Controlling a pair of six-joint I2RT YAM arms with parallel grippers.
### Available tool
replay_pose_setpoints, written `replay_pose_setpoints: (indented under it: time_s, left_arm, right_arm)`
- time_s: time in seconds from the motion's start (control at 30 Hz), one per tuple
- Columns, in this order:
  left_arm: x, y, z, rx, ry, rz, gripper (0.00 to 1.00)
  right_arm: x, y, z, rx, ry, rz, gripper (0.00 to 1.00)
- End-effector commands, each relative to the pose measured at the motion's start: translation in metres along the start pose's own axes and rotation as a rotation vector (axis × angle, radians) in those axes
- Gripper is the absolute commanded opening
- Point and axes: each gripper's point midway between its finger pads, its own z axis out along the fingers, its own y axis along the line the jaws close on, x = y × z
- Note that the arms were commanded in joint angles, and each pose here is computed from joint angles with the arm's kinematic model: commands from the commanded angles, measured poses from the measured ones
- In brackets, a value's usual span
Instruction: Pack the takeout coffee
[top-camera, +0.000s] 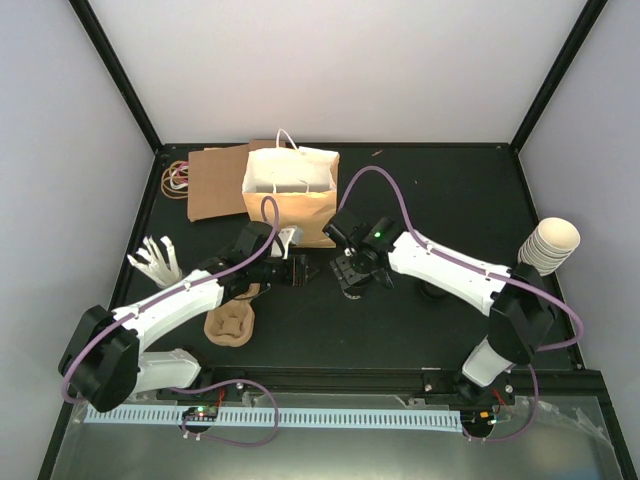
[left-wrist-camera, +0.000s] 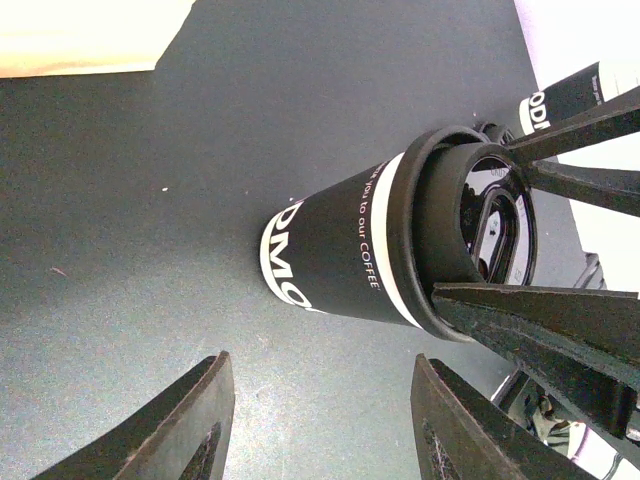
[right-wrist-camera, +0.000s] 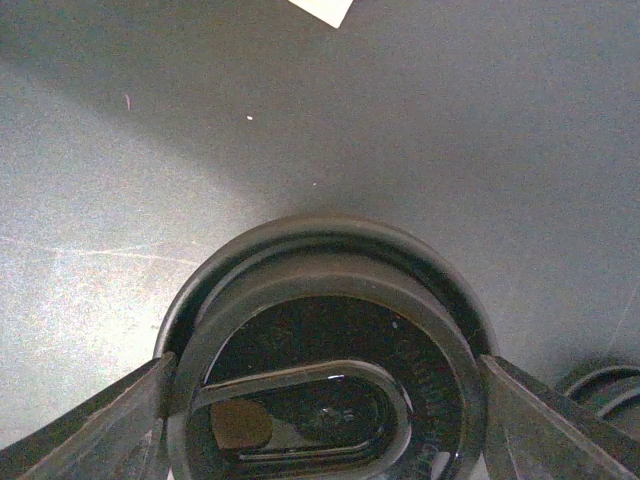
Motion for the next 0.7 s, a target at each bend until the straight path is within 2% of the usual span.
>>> replay_pose_setpoints:
  time_s: [0.0,0.23,0.67]
  left_arm:
    - [-0.004,-0.005,0.002,0.03,-0.002,0.001,0.51]
    - [-0.004,-0.006,0.0,0.03,-0.004,0.004,0.51]
    - [-0.006,-0.006,-0.001,0.028,-0.01,0.005,0.51]
  right_arm:
    - [0.012,0.002,0.007,-0.031,0.033,0.01,0.8]
    - [0.004,0.007,0.008,-0.067,-0.04,0.011,0.81]
    - [0.018,0.026,0.004,-0.187,0.004,-0.056,0.81]
